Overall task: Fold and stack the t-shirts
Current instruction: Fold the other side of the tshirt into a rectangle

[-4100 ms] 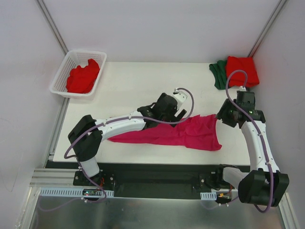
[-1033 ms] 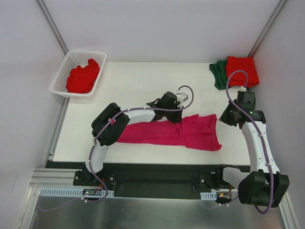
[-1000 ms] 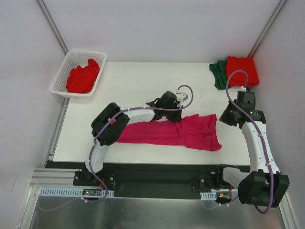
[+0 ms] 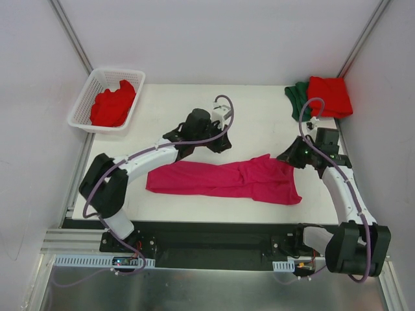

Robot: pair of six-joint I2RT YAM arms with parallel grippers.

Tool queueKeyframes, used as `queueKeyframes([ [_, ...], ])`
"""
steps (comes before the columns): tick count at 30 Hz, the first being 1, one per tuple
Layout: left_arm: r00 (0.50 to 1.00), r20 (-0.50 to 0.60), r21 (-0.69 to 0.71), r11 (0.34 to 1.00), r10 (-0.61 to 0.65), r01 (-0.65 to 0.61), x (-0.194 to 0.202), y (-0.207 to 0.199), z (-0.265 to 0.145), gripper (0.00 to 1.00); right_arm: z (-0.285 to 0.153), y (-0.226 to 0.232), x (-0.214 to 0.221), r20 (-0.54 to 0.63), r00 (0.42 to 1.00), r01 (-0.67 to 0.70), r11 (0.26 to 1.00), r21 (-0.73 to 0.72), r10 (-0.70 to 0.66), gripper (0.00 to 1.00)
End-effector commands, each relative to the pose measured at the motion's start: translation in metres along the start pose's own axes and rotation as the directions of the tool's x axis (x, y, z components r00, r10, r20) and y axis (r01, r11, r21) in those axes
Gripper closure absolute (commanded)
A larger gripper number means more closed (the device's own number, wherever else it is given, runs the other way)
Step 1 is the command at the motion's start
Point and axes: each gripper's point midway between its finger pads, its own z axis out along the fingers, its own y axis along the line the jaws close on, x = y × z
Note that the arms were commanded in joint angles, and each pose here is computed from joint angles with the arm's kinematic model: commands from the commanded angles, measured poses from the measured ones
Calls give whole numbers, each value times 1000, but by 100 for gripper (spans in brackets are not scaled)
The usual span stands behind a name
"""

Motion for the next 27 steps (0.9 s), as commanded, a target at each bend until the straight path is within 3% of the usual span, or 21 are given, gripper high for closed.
queueKeyframes([
  [1, 998, 65, -26, 1000, -3, 5, -11, 2, -37, 100, 21, 46, 6, -48, 999, -24, 957, -288, 11, 99],
  [3, 998, 59, -36, 999, -16, 18, -3, 5, -43, 100, 34, 50, 21, -105, 994, -56, 944, -325, 23, 99],
  [10, 998, 60, -46, 998, -27, 30, 5, 8, -54, 100, 59, 83, 28, -127, 992, -76, 872, -483, 17, 99],
  [27, 998, 52, -85, 996, -32, 36, 10, 20, -59, 100, 144, 51, 48, -286, 947, -265, 860, -436, 147, 99],
])
